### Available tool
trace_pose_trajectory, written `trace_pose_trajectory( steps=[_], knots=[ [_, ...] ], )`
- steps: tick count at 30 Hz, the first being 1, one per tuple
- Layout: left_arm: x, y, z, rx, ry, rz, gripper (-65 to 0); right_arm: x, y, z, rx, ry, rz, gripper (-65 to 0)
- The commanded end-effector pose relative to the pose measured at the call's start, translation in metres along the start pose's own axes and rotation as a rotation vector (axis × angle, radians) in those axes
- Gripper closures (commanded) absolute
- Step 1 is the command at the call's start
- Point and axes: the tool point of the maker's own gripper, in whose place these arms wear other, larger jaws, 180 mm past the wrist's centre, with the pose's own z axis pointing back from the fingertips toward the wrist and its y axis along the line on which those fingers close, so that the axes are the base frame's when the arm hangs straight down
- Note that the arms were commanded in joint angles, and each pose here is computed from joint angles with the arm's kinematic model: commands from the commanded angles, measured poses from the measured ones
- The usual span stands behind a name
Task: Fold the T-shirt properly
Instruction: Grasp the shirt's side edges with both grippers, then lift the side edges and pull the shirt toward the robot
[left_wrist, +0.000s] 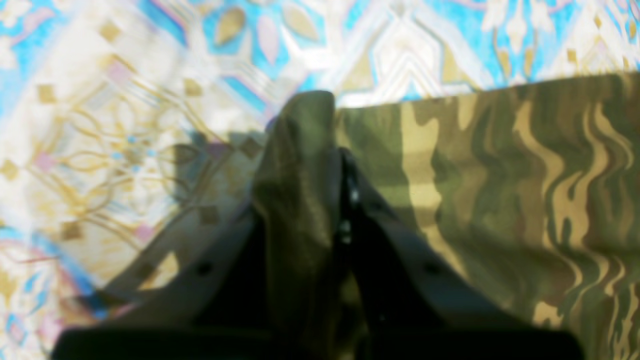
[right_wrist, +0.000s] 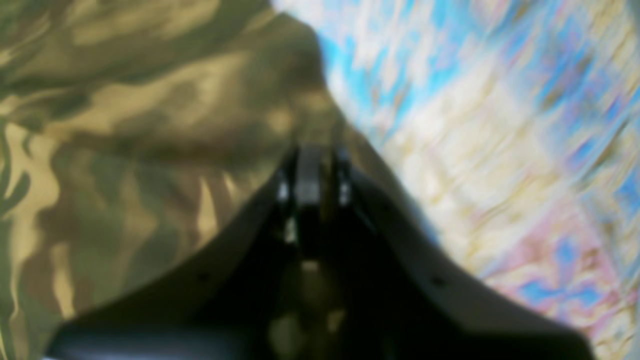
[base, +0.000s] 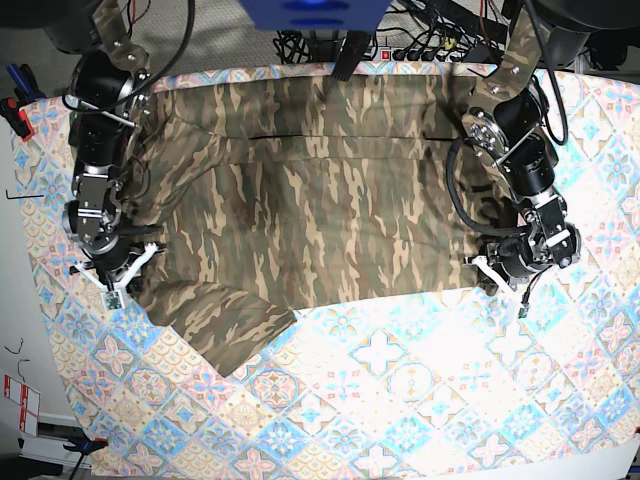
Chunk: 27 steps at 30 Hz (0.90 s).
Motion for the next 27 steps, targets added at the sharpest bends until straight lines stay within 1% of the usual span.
trace_pose_trajectory(
  steps=[1,3,4,6,7,10,11,13,15,16,18,19,20,22,24,27],
  knots=[
    [0.018,0.013,0.011,0.039,-0.041,-0.011,-0.8,0.013,-0.024,0.008,-0.057,-0.042,0.007,-3.2],
    [0.019,0.017,0.019,0.074,-0.051,-0.031,-0.8,0.016,-0.025,0.014,-0.075,-0.064,0.009,-3.2],
    [0.019,0.016,0.022,0.087,-0.056,-0.042,-0.8,0.016,-0.027,0.017,-0.083,-0.060,0.021,-3.3],
    [0.016,0.019,0.029,0.117,-0.055,-0.059,-0.8,0.009,-0.031,0.024,-0.100,-0.021,0.044,-3.3],
    [0.014,0.019,0.030,0.123,-0.053,-0.062,-0.9,0.005,-0.032,0.028,-0.104,-0.008,0.054,-3.3],
    [0.011,0.020,0.030,0.124,-0.048,-0.062,-0.9,0.009,-0.031,0.034,-0.101,-0.014,0.074,-3.5],
    [0.010,0.020,0.030,0.124,-0.047,-0.061,-1.0,0.010,-0.029,0.033,-0.099,-0.009,0.072,-4.5],
    [0.006,0.019,0.030,0.123,-0.040,-0.060,-1.1,0.002,-0.027,0.032,-0.096,0.038,0.075,-9.2],
    [0.007,0.019,0.030,0.123,-0.042,-0.060,-1.1,0.001,-0.026,0.030,-0.088,0.076,0.083,-17.2],
    [0.007,0.019,0.030,0.123,-0.042,-0.060,-1.2,0.007,-0.016,0.026,-0.048,0.087,0.111,-22.1],
    [0.007,0.019,0.030,0.123,-0.042,-0.060,-1.2,0.009,0.008,0.021,0.051,0.102,0.164,-29.7],
    [0.007,0.019,0.030,0.123,-0.042,-0.060,-1.2,0.011,0.013,0.021,0.072,0.095,0.174,-32.8],
    [0.007,0.019,0.030,0.123,-0.042,-0.060,-1.2,0.015,0.012,0.021,0.071,0.075,0.166,-35.3],
    [0.007,0.019,0.030,0.123,-0.042,-0.060,-1.2,0.030,0.007,0.019,0.060,0.025,0.149,-38.1],
    [0.007,0.019,0.030,0.123,-0.042,-0.060,-1.2,0.052,0.002,0.014,0.052,-0.014,0.136,-38.5],
    [0.005,0.020,0.030,0.124,-0.039,-0.060,-1.2,0.066,0.004,-0.004,0.083,-0.008,0.085,-38.8]
  ],
)
